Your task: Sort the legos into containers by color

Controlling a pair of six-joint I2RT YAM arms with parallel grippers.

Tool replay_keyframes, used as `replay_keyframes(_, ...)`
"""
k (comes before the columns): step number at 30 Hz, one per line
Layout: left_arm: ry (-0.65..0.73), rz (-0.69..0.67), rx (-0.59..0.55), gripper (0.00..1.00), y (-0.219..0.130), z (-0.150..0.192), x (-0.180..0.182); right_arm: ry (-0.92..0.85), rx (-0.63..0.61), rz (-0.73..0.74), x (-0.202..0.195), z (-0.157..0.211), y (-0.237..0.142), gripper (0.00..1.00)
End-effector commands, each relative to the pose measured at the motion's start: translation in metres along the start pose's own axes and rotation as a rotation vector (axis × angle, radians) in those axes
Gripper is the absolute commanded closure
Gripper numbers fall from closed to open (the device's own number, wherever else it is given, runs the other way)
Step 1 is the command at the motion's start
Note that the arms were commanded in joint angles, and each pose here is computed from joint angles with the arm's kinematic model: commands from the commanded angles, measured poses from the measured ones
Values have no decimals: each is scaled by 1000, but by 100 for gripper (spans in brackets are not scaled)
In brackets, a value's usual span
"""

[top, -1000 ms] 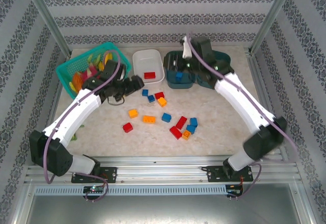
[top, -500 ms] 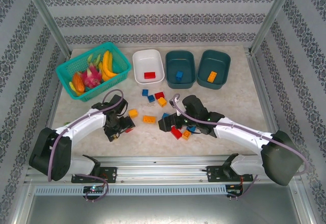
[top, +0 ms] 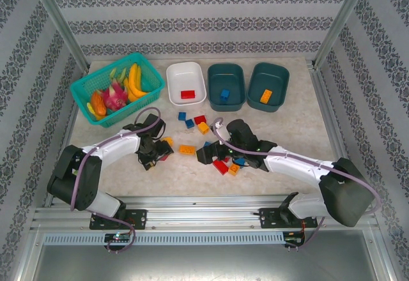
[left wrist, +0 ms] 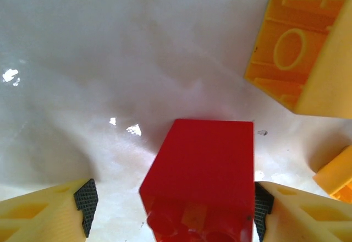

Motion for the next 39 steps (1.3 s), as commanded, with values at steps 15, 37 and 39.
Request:
replay_keyframes(15, 71, 14, -80, 78, -17, -9, -15, -47, -53, -52, 14, -28, -2, 4)
replay_keyframes(37, 367, 106, -216, 79, -65, -90, -231, 127, -318, 430, -61, -162, -42, 5)
replay_keyframes(39, 356, 98, -212, 79, -55, -101, -241, 149, -291, 473, -73, -160, -39, 5)
Point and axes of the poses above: each hand's point on the last joint's axis, 136 mm out from that joint toward the fingers, its own y axis out along the fingers, its own x axis along the line the jaws close on, z = x × y, the point moved 5 cm from there along -y, back along the fingers, and after that the axes turned 14 degrees about -y, right-handed, at the moved point
